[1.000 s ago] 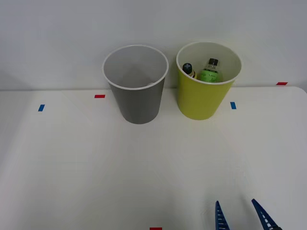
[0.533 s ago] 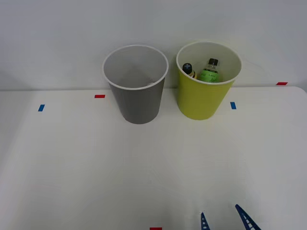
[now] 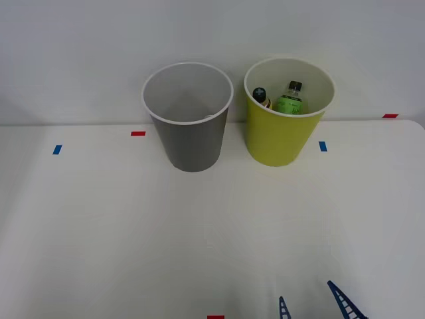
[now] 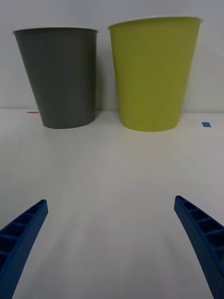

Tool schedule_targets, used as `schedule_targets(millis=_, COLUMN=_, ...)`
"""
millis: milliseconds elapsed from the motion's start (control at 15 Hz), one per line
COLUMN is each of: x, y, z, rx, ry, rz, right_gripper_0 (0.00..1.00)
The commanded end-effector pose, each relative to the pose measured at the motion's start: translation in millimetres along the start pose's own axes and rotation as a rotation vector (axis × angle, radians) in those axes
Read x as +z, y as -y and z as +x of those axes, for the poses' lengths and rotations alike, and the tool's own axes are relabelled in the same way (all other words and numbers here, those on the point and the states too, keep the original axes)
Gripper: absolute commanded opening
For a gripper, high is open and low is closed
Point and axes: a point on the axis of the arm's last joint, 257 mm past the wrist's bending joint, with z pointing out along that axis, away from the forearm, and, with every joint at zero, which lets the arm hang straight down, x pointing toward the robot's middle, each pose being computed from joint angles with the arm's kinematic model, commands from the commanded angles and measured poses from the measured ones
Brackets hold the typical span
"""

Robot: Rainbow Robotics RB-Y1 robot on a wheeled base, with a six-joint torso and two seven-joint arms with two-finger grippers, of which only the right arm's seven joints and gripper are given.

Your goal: Put cans in the gray bin, plastic bottles in the light green bin

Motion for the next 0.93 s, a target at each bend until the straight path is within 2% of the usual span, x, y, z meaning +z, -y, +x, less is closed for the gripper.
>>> schedule_targets(millis=67, x=1.1, y=-0.4, z=-1.4, rx=0.010, ry=0.005, rz=-0.005, right_gripper_0=0.93)
schedule_targets(millis=933, x=-2.7, y=-2.2, z=-11.7, rx=0.018, ry=0.042, rz=-0.030, right_gripper_0=0.93)
